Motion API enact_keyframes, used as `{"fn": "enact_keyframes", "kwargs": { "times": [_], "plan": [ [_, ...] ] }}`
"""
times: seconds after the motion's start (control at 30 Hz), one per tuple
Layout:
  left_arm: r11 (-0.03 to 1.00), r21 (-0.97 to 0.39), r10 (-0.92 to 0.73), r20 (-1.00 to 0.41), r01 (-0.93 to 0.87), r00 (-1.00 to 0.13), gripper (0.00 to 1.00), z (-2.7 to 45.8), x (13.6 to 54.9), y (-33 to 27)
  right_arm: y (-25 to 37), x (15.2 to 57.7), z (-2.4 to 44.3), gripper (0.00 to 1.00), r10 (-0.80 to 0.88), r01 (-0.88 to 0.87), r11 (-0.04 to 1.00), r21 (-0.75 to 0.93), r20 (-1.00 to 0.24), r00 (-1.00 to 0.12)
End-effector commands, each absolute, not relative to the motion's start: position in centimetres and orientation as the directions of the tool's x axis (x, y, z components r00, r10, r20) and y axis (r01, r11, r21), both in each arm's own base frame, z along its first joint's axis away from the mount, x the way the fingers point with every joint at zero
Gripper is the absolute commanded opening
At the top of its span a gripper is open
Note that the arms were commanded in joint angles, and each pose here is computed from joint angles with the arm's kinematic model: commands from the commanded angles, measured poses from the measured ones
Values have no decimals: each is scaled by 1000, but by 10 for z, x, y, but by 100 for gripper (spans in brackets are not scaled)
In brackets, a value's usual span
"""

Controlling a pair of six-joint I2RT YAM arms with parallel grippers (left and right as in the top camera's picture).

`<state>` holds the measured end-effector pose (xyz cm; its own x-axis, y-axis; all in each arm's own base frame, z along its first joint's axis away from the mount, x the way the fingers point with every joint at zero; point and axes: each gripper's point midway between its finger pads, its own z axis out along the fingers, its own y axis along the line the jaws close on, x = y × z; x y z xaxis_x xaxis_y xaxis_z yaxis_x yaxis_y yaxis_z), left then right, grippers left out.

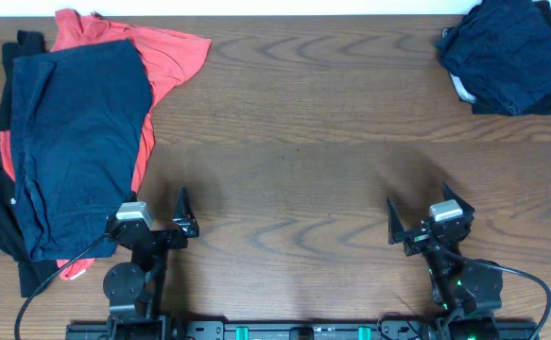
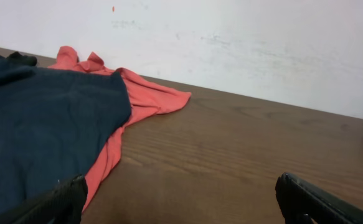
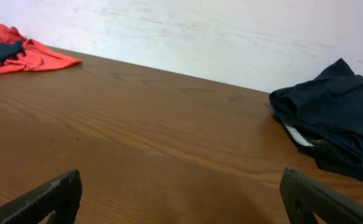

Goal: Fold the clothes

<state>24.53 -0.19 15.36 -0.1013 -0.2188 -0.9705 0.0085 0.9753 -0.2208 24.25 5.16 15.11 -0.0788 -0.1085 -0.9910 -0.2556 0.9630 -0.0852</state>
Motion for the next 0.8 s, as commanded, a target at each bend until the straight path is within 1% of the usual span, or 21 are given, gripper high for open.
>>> {"fn": "enact_keyframes", "kwargs": {
  "times": [0.0,0.23,0.63,0.77],
  "plan": [
    [979,-206,-204,-967,-4,-153,98,138,244,-1,45,244,150,99,-119,-224,970,-98,-990,-80],
    [979,-202,-204,-968,-30,-148,98,138,244,3,36,246,152,99,-119,-168,980,-105,-990,-76],
    [979,-201,-205,-968,-41,-149,98,137,244,5,36,246,151,99,-120,-169,980,-105,-989,-83],
    [977,-194,-205,-969,-86,-140,98,137,244,13,36,246,151,99,-120,-169,980,-105,-989,-83]
  ]
}}
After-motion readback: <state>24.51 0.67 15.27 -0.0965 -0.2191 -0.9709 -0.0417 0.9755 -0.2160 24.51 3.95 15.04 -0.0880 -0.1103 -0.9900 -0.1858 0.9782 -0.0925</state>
